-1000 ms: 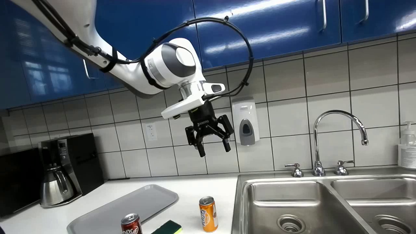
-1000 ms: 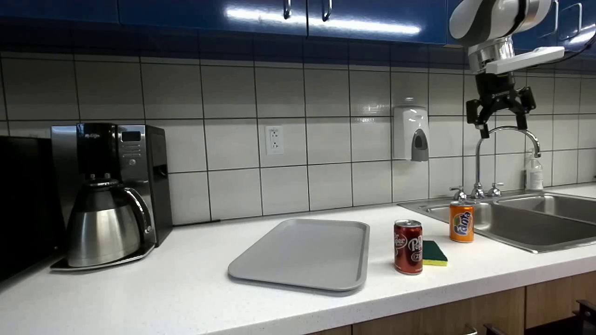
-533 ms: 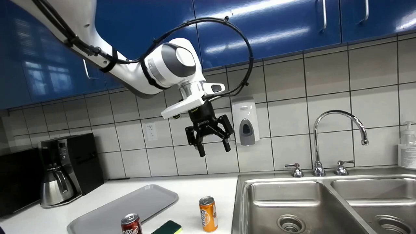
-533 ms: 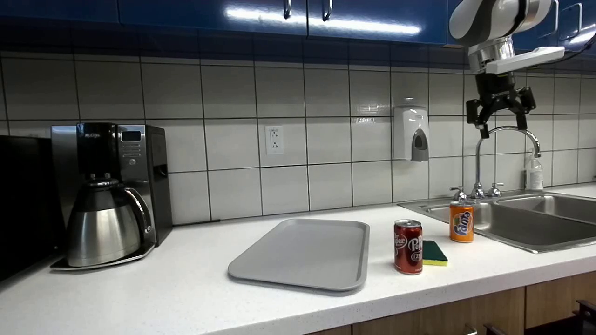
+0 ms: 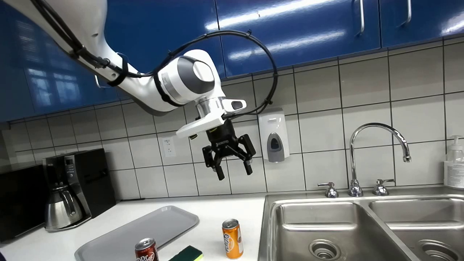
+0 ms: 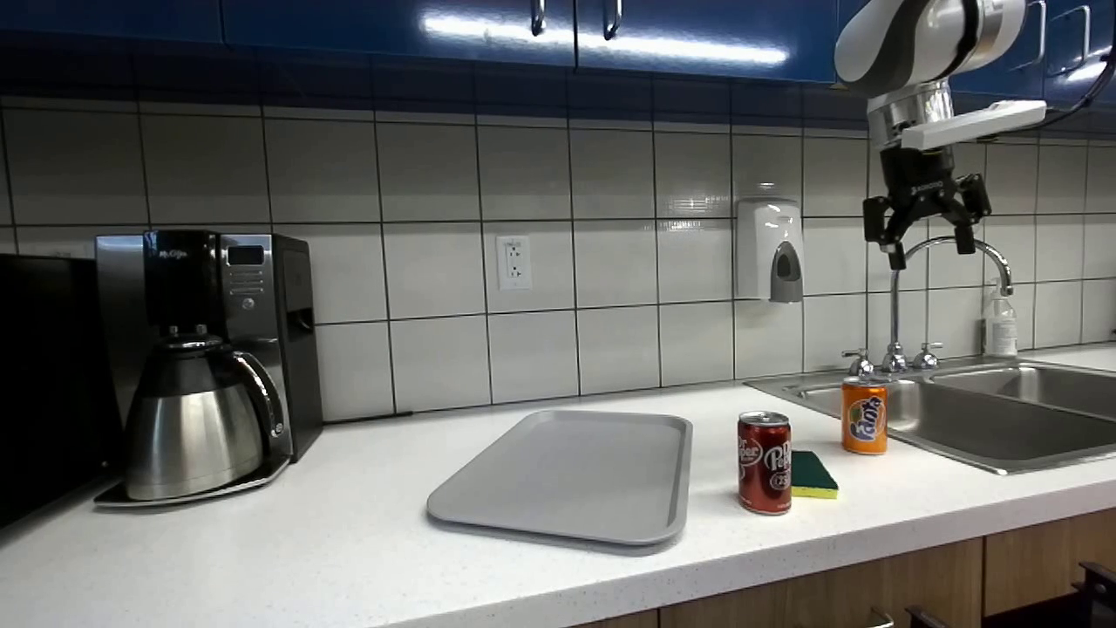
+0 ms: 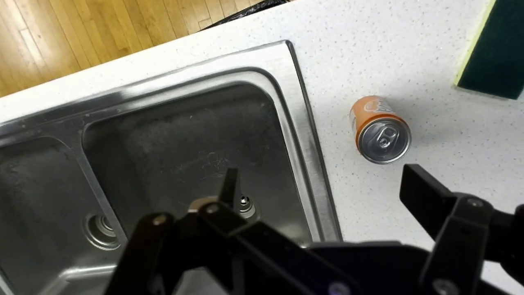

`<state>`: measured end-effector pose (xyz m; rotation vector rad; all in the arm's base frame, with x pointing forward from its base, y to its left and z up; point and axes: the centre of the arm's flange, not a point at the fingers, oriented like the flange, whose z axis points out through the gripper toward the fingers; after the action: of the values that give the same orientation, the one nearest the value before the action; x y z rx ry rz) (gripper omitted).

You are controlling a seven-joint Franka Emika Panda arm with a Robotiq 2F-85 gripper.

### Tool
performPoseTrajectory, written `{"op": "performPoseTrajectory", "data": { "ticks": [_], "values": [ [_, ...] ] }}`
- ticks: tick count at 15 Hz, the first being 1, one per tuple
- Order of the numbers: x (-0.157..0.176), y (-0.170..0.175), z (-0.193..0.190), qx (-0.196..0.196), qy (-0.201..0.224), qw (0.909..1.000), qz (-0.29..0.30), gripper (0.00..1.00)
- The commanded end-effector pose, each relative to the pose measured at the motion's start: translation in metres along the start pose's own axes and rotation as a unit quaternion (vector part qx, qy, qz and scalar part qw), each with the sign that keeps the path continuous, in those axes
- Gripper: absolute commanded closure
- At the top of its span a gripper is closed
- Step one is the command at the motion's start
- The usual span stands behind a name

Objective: Place the cans on the tray

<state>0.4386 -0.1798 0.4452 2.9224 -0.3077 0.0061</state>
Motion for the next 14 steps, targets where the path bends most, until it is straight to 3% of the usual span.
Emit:
{"op": "performPoseTrajectory", "data": {
  "ticks": [1, 14],
  "values": [
    [-0.004, -0.006, 0.009, 0.01, 0.012, 0.9999, 0.003, 0.0],
    [0.014, -0.023, 0.064, 0.034, 0.005, 0.9994, -0.004, 0.0]
  ]
}}
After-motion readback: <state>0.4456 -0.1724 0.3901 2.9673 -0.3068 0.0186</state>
